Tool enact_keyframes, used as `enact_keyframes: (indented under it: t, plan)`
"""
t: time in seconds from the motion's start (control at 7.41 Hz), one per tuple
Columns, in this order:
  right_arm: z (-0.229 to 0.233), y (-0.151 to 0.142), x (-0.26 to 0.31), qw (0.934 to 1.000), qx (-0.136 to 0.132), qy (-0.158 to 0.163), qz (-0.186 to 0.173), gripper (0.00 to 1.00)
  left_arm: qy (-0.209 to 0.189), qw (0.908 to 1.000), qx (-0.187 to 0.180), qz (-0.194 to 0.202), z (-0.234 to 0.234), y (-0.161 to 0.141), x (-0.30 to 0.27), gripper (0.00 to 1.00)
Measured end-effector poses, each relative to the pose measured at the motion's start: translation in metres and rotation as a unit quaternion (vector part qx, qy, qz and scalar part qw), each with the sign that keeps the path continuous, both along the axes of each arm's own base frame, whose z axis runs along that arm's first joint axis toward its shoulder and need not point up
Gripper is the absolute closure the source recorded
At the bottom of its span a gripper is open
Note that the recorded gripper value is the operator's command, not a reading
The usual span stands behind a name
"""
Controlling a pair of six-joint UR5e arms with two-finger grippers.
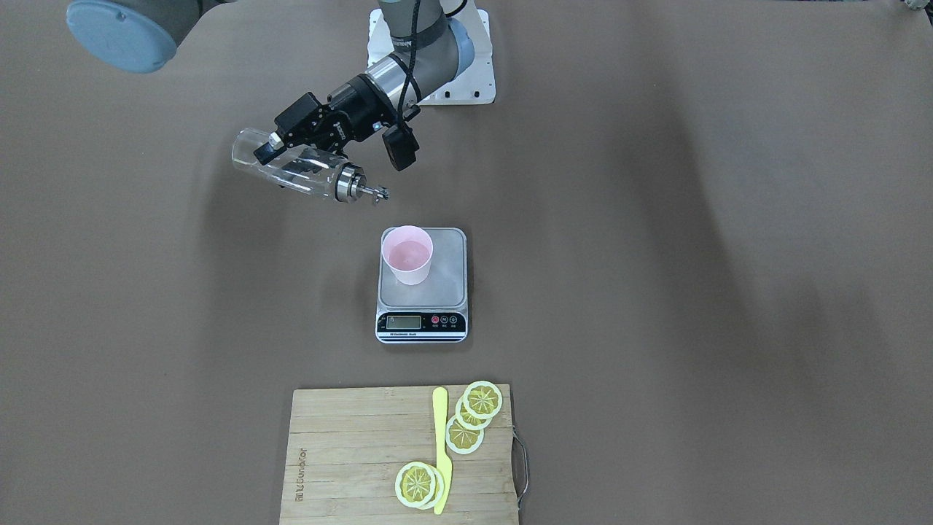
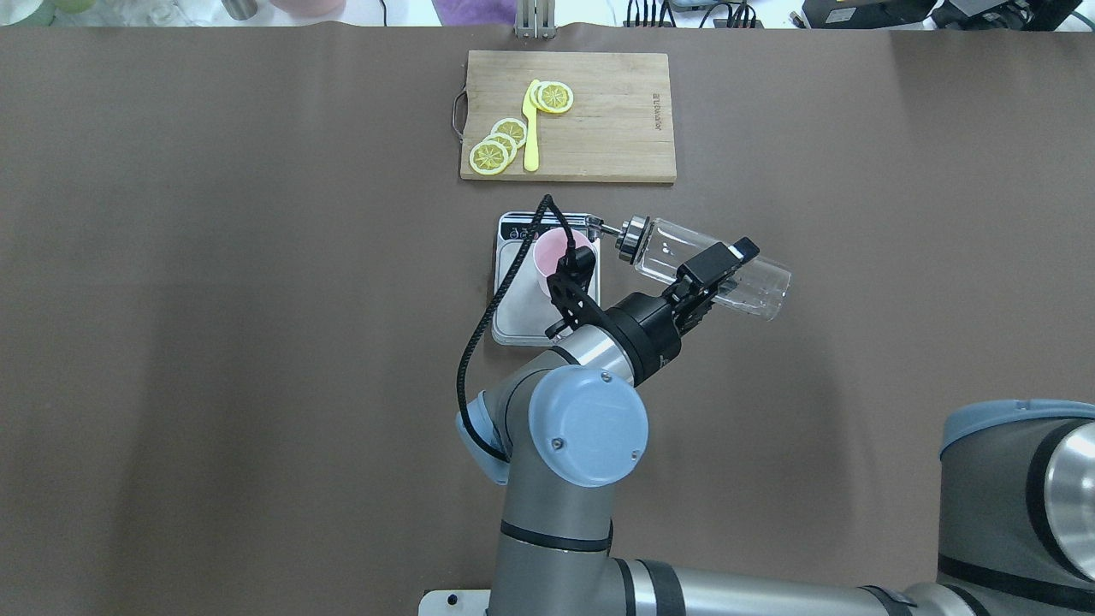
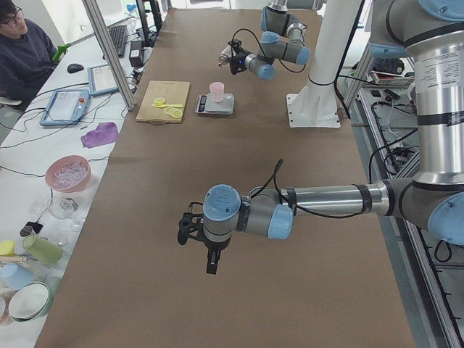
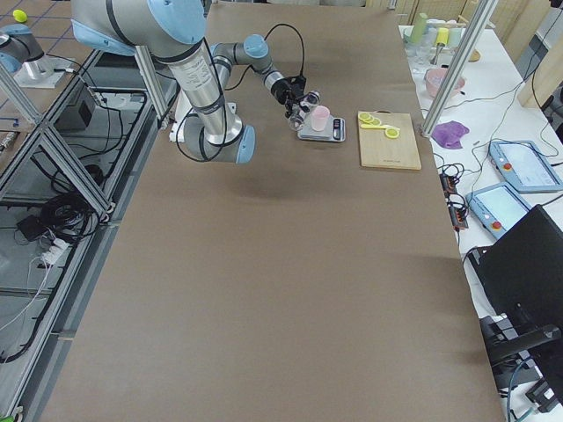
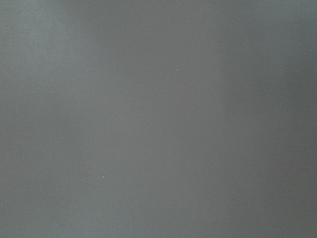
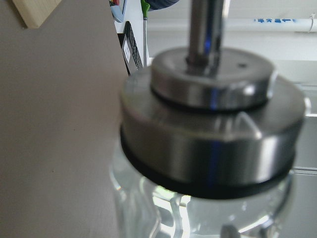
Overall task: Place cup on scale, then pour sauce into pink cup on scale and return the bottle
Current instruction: 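Turn the bottle upright and raise it away from the cup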
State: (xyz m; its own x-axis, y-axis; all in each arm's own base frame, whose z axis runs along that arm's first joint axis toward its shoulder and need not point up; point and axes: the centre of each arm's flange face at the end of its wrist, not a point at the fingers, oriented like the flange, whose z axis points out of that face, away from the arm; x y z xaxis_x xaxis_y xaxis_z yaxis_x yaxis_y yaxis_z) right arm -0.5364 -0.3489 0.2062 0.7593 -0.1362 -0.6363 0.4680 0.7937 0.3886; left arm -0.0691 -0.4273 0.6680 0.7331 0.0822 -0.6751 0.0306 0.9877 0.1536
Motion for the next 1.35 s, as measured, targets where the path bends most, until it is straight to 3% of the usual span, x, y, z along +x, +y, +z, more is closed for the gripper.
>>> enact_keyframes:
  t: [0.27,0.54,1.08,1.35]
  plan:
    - [-0.002,0.006,0.026,0.9984,0.006,-0.051,-0.023,1.0,0.003,1.0,0.003,0.001,-0.001,0.0,0.0,0.02]
    - [-0.012,0.014,0.062,0.9928,0.013,-0.111,-0.042,1.0,0.01,0.9999,0.012,0.003,-0.003,0.001,0.001,0.02]
    - [-0.026,0.008,0.117,0.9714,0.008,-0.228,-0.066,1.0,0.013,0.9994,0.032,0.004,-0.007,-0.001,0.001,0.02]
    - [-0.029,-0.007,0.131,0.955,0.002,-0.287,-0.075,1.0,0.013,0.9994,0.03,0.006,-0.005,0.0,0.003,0.02]
